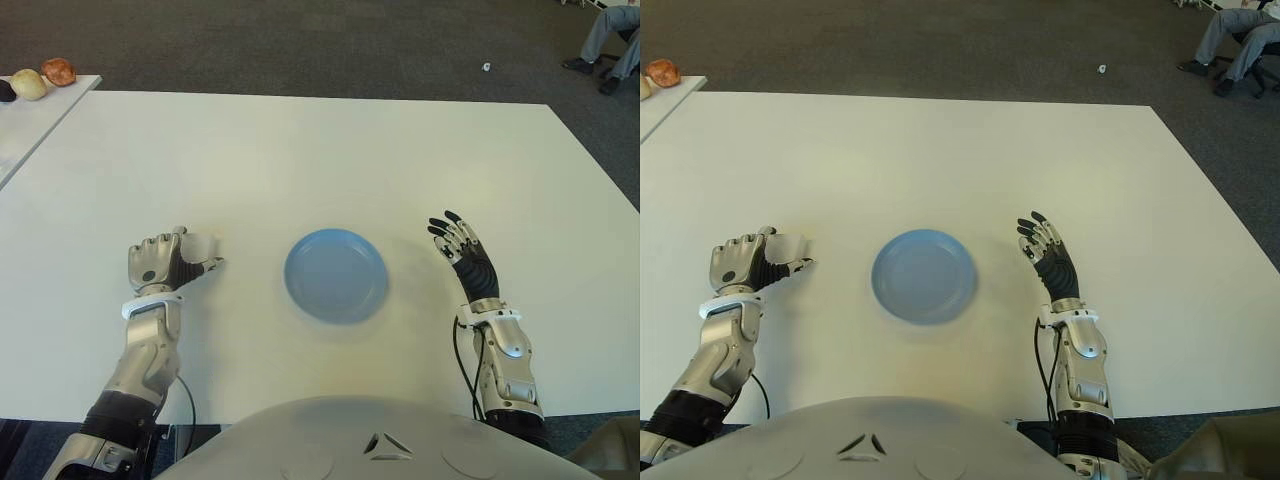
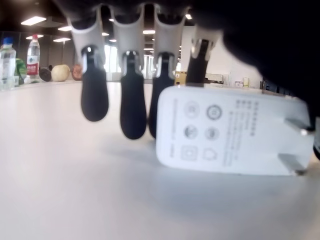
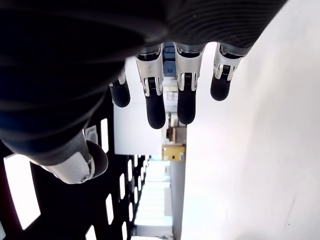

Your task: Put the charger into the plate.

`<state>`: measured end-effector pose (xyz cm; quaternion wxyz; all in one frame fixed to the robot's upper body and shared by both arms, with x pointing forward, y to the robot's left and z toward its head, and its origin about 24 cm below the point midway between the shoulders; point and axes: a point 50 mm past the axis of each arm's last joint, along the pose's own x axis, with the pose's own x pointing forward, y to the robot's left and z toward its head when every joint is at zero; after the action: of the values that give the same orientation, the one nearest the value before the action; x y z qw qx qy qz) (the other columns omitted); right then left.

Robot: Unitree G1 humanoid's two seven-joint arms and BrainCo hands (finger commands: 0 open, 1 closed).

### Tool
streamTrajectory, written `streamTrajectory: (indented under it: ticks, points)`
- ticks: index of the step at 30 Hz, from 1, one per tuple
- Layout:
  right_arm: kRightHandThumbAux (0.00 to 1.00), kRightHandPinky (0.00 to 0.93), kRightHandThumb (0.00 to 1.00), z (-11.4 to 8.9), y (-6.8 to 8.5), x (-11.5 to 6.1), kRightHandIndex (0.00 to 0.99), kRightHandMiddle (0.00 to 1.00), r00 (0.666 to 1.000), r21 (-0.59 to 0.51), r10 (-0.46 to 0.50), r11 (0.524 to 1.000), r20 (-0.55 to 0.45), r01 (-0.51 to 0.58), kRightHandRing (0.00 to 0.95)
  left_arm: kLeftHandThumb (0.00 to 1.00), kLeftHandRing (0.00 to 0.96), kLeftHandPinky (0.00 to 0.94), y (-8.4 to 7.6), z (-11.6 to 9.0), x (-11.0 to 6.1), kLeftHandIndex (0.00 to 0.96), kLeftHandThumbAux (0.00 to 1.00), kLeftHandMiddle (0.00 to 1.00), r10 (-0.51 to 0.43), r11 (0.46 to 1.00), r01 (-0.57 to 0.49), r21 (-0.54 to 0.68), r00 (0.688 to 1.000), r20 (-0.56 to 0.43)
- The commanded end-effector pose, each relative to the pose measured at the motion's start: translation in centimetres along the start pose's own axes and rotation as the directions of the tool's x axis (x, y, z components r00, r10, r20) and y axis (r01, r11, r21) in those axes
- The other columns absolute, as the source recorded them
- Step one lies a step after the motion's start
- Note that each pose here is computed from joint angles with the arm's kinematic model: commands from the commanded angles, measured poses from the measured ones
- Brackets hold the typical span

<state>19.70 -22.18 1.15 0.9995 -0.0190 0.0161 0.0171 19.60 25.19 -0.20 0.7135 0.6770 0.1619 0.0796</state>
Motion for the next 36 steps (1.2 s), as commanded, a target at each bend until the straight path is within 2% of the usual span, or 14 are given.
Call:
streamTrajectory:
  ticks: [1, 5, 7, 12, 20, 22, 25, 36]
  points:
    - [0.584, 0.07, 0.0, -0.18, -0.16, -0.17, 0.088, 0.225, 1.0, 0.011, -0.005, 1.0, -0.005, 0.006, 0.174, 0.665, 0.598, 0.618, -1.31, -0.14, -0.59, 0.349, 0.46, 0.595, -0.057, 0.998, 0.057, -0.006, 0.998, -0.021]
    - [0.581, 0.07, 0.0, -0.2, -0.26, -0.19, 0.086, 0.225, 1.0, 0.011, -0.01, 1.0, -0.005, 0.01, 0.174, 0.683, 0.609, 0.621, -1.39, -0.05, -0.56, 0.38, 0.47, 0.612, -0.046, 0.999, 0.046, 0.009, 0.999, -0.017]
    - [0.578, 0.071, 0.0, -0.2, -0.28, -0.2, 0.085, 0.223, 1.0, 0.01, -0.011, 1.0, -0.005, 0.011, 0.173, 0.704, 0.618, 0.626, -1.4, -0.03, -0.54, 0.408, 0.599, 0.626, -0.042, 0.999, 0.042, 0.015, 0.999, -0.015]
    - [0.574, 0.068, 0.0, -0.19, -0.39, -0.18, 0.084, 0.219, 1.0, 0.006, -0.013, 1.0, -0.003, 0.013, 0.169, 0.719, 0.632, 0.636, -1.46, 0.1, -0.44, 0.427, 0.673, 0.652, -0.026, 0.999, 0.026, 0.035, 1.0, -0.004]
    - [0.579, 0.058, 0.0, -0.18, -0.5, -0.19, 0.078, 0.216, 1.0, 0.007, -0.013, 1.0, 0.0, 0.013, 0.164, 0.729, 0.663, 0.672, -1.56, 0.25, -0.31, 0.436, 0.687, 0.685, 0.002, 0.996, -0.003, 0.091, 1.0, 0.01]
    - [0.58, 0.054, 0.0, -0.15, -0.58, -0.23, 0.08, 0.217, 1.0, 0.006, -0.014, 1.0, 0.0, 0.014, 0.164, 0.8, 0.663, 0.672, -1.57, 0.33, -0.33, 0.424, 0.671, 0.592, 0.007, 0.995, -0.008, 0.102, 1.0, 0.009]
    - [0.581, 0.054, 0.0, -0.14, -0.63, -0.24, 0.077, 0.218, 1.0, 0.005, -0.015, 1.0, 0.002, 0.015, 0.165, 0.834, 0.672, 0.686, -1.6, 0.41, -0.32, 0.42, 0.663, 0.543, 0.011, 0.993, -0.012, 0.115, 1.0, 0.007]
    - [0.588, 0.057, 0.0, -0.15, -0.87, -0.26, 0.071, 0.216, 1.0, 0.011, -0.016, 1.0, -0.003, 0.016, 0.164, 0.851, 0.729, 0.765, -1.6, 0.65, -0.33, 0.411, 0.663, 0.517, 0.036, 0.987, -0.033, 0.155, 0.999, -0.017]
